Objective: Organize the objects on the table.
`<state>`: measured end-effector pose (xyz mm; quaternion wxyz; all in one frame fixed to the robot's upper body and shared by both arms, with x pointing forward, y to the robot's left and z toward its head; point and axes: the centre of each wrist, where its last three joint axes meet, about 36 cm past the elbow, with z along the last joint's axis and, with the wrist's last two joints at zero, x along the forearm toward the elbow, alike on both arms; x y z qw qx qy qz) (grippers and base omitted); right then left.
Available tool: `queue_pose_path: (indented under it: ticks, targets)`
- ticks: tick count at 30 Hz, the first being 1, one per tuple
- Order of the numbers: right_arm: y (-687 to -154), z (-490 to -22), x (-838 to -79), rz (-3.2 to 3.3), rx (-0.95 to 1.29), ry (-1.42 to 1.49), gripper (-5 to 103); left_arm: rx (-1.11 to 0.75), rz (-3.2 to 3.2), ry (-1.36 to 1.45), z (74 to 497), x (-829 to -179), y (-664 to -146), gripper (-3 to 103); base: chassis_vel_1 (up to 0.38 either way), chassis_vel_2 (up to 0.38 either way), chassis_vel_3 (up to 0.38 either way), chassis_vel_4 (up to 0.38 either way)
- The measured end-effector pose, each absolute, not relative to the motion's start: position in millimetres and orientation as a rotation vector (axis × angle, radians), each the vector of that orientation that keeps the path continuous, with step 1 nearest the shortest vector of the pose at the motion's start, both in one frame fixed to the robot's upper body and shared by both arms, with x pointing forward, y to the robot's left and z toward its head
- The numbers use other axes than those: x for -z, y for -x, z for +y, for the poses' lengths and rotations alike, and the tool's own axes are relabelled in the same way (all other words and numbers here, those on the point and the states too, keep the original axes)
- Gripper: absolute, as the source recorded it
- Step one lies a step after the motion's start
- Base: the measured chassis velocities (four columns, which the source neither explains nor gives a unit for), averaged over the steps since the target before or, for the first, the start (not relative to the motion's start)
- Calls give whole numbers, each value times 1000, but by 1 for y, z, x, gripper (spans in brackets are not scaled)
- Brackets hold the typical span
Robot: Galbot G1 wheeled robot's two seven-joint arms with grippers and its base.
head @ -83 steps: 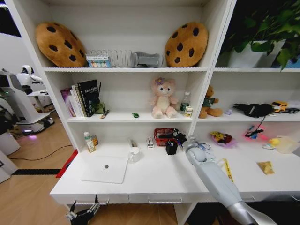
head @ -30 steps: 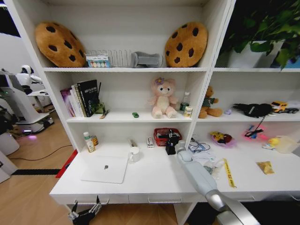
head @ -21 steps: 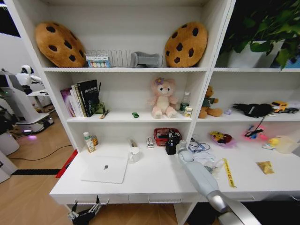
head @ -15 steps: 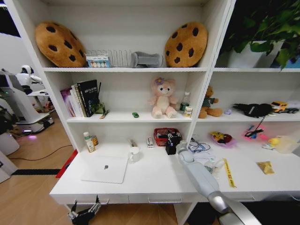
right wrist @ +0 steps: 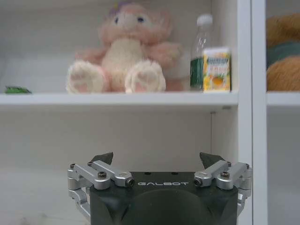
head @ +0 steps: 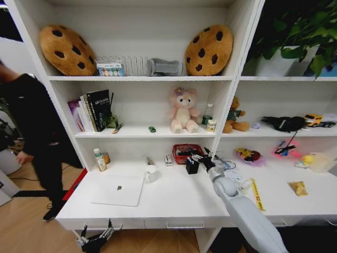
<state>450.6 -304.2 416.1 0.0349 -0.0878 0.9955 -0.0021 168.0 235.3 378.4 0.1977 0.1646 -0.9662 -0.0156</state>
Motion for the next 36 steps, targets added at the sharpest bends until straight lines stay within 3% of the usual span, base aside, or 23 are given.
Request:
queue_pose_path:
  ticks: [11, 20, 27, 36]
  targets:
    - [-326, -300, -431, 3103, 9, 135, 100, 37, -2754, -470, 236, -393, -172, 99, 0, 0, 0, 0]
    - [-199, -327, -422, 3130, 6, -173, 100, 43, -2808, -476, 236, -412, -173, 99, 0, 0, 0, 0]
    - [-175, -316, -422, 3126, 38, -144, 100, 90, -2894, -459, 238, -428, -172, 99, 0, 0, 0, 0]
    - [-180, -284, -418, 3123, 28, -24, 100, 164, -3008, -462, 263, -484, -170, 100, 0, 0, 0, 0]
